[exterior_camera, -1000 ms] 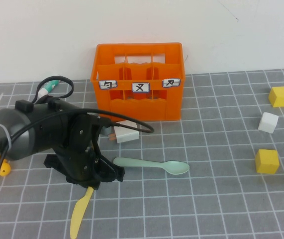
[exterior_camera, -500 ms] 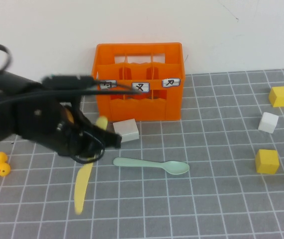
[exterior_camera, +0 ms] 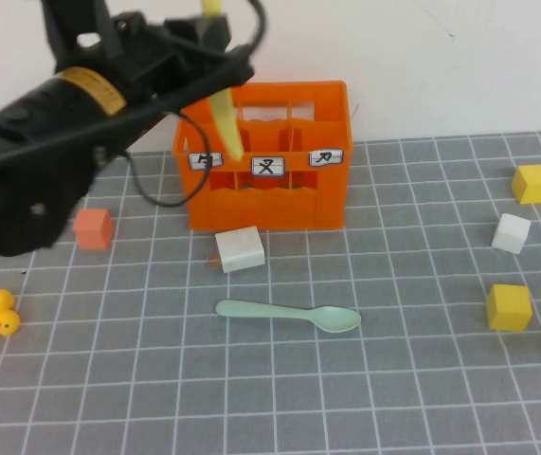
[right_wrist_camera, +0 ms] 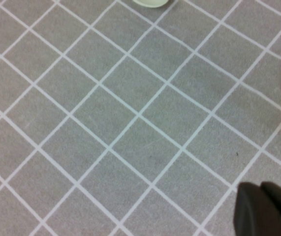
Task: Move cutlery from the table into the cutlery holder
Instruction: Place the knife on the box
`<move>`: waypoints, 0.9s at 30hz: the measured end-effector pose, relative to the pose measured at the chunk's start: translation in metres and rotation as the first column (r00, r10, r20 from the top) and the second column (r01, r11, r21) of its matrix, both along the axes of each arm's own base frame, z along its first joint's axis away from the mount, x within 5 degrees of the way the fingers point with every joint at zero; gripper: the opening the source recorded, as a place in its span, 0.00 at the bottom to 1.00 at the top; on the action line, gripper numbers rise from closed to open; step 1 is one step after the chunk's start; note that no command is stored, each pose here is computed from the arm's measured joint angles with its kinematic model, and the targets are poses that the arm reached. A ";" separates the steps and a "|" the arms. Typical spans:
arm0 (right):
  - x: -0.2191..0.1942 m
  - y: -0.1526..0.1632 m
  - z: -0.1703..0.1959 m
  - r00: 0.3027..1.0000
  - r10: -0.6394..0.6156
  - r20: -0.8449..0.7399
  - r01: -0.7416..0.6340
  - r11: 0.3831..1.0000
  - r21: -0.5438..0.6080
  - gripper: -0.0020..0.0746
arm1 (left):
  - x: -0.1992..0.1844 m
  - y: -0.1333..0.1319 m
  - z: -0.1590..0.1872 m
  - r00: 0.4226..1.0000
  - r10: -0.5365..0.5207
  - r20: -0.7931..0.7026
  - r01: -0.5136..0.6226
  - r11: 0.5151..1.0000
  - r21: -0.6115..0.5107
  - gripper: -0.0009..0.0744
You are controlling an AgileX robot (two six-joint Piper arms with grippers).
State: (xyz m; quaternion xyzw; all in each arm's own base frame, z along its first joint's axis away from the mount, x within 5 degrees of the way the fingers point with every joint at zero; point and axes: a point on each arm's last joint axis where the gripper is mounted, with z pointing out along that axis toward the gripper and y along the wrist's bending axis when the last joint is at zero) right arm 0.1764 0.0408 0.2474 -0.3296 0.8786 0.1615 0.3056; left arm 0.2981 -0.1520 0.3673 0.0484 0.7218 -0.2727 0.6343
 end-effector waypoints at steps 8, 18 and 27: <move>0.000 0.000 0.000 1.000 0.000 0.002 0.000 1.000 -0.001 0.02 | 0.036 -0.025 -0.034 0.969 -0.057 0.241 0.054 0.998 0.019 0.15; 0.000 -0.001 -0.003 1.000 -0.008 0.000 0.008 1.000 -0.004 0.02 | 0.052 -0.033 -0.060 0.925 -0.059 0.374 0.007 0.990 0.141 0.15; -0.001 -0.001 -0.005 1.000 -0.016 0.002 0.016 1.000 -0.008 0.02 | 0.064 -0.028 -0.078 0.938 0.044 0.344 -0.076 0.994 0.080 0.15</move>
